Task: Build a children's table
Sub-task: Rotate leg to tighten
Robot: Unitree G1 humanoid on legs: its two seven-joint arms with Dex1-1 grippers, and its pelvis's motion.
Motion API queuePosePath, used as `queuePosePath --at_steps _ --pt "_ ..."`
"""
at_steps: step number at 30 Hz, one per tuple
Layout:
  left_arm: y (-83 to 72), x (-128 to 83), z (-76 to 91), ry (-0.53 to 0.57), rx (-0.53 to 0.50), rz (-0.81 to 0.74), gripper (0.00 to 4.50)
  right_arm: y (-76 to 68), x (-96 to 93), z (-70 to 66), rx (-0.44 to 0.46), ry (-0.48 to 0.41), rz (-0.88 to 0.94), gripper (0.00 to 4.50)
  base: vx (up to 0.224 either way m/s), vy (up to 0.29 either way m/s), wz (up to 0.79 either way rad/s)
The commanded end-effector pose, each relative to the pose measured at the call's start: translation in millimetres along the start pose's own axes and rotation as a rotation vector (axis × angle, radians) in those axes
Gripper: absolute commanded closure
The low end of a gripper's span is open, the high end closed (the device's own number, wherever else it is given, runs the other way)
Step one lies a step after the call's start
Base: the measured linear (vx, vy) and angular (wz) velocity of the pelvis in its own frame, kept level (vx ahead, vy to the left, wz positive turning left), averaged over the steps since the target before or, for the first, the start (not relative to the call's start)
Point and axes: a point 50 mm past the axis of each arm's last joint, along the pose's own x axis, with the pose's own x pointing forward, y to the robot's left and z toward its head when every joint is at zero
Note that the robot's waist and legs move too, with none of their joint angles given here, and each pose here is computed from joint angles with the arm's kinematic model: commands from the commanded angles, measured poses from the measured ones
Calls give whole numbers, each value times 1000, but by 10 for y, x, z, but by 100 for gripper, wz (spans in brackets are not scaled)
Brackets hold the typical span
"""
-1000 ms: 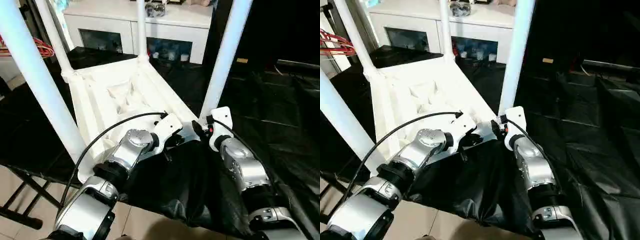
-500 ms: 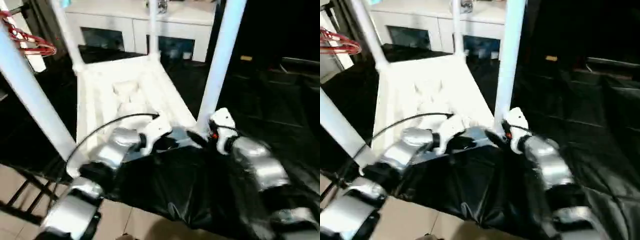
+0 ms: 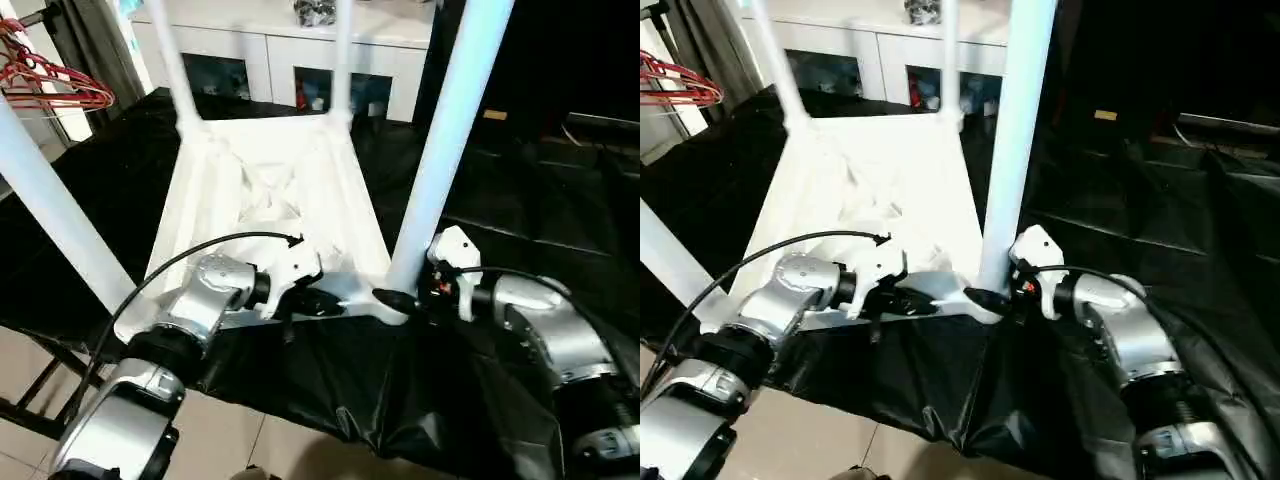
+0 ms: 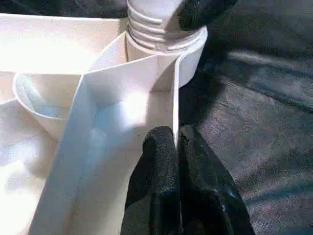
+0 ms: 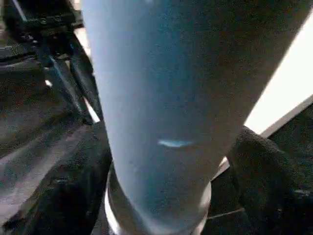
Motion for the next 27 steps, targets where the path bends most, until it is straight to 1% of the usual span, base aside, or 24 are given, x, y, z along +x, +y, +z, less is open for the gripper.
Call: queuePosePath --at_steps 1,2,5,6,8,11,18,21,24,26,27 --pt "-10 13 91 -33 35 -39 450 37 -6 -10 -7 9 27 118 0 0 0" --pt "-11 7 90 -32 35 -42 450 55 -6 -19 -8 13 44 144 0 0 0" --pt "-14 -5 85 -30 38 -51 450 107 -10 -44 -22 31 90 152 0 0 0" --pt "-13 -6 84 -30 38 -51 450 109 -11 -45 -22 32 91 168 0 0 0" --pt "-13 -8 81 -28 37 -51 450 112 -10 -50 -22 36 93 182 0 0 0" --pt "-14 -8 80 -28 36 -52 450 102 -7 -49 -18 34 87 192 0 0 0" --pt "-13 -7 72 -26 35 -47 450 103 -13 -51 -19 39 93 196 0 0 0" --pt "23 8 74 -33 28 15 450 147 9 -98 -6 46 96 196 0 0 0" --pt "59 53 80 -35 1 83 450 161 74 -152 45 36 38 196 0 0 0" --pt "101 122 93 -27 -20 167 450 138 165 -216 99 31 -72 196 0 0 0" --pt "130 195 121 -25 -37 230 450 109 247 -261 153 26 -176 196 0 0 0"
